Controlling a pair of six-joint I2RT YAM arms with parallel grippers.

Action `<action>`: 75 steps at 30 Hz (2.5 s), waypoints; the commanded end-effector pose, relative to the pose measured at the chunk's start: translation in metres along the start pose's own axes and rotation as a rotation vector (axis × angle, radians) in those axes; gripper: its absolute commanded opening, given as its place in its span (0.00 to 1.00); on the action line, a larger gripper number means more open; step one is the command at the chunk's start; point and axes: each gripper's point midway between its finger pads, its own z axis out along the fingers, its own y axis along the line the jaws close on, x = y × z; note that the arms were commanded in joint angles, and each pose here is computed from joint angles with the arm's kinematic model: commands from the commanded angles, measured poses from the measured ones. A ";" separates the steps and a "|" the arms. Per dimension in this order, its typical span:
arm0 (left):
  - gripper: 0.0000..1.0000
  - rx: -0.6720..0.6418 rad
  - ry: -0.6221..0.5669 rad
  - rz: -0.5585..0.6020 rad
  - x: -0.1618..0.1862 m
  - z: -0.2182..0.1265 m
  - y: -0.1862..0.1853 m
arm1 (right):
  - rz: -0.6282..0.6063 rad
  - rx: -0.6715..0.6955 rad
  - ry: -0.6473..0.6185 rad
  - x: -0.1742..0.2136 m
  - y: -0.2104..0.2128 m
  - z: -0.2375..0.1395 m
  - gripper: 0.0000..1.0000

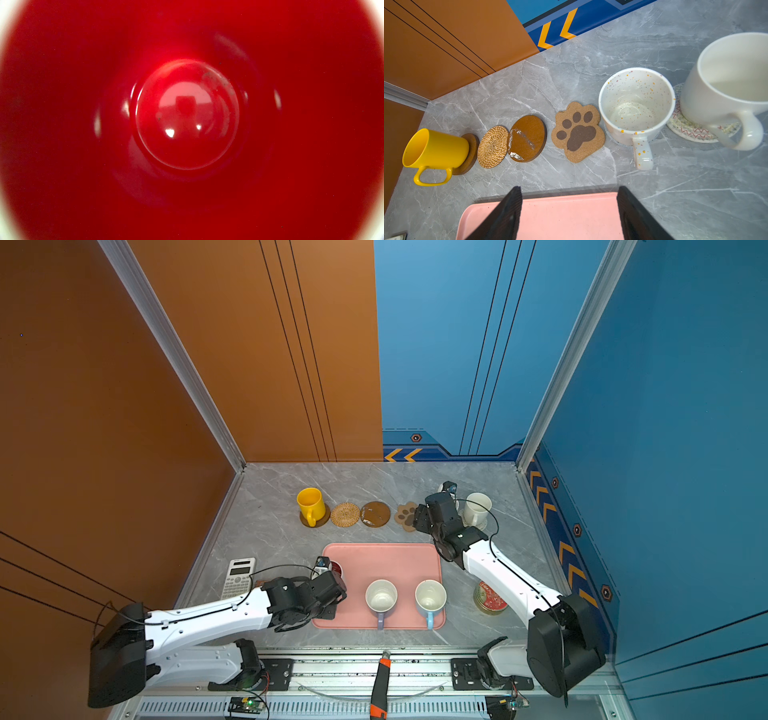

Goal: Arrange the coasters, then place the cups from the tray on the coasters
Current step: 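Close the left gripper inside the red-lined mug and lift it, then carry the red-lined mug with the left gripper toward the rattan coaster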

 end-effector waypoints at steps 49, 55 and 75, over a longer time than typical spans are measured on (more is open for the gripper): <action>0.00 0.110 -0.179 -0.085 -0.241 0.056 -0.004 | 0.046 -0.010 -0.021 -0.009 -0.017 -0.011 0.70; 0.00 0.083 -0.174 -0.077 -0.248 0.067 -0.004 | 0.049 -0.008 -0.021 -0.010 -0.019 -0.011 0.70; 0.00 -0.001 -0.168 -0.079 -0.265 0.101 0.007 | 0.072 0.009 -0.041 -0.013 -0.032 -0.019 0.70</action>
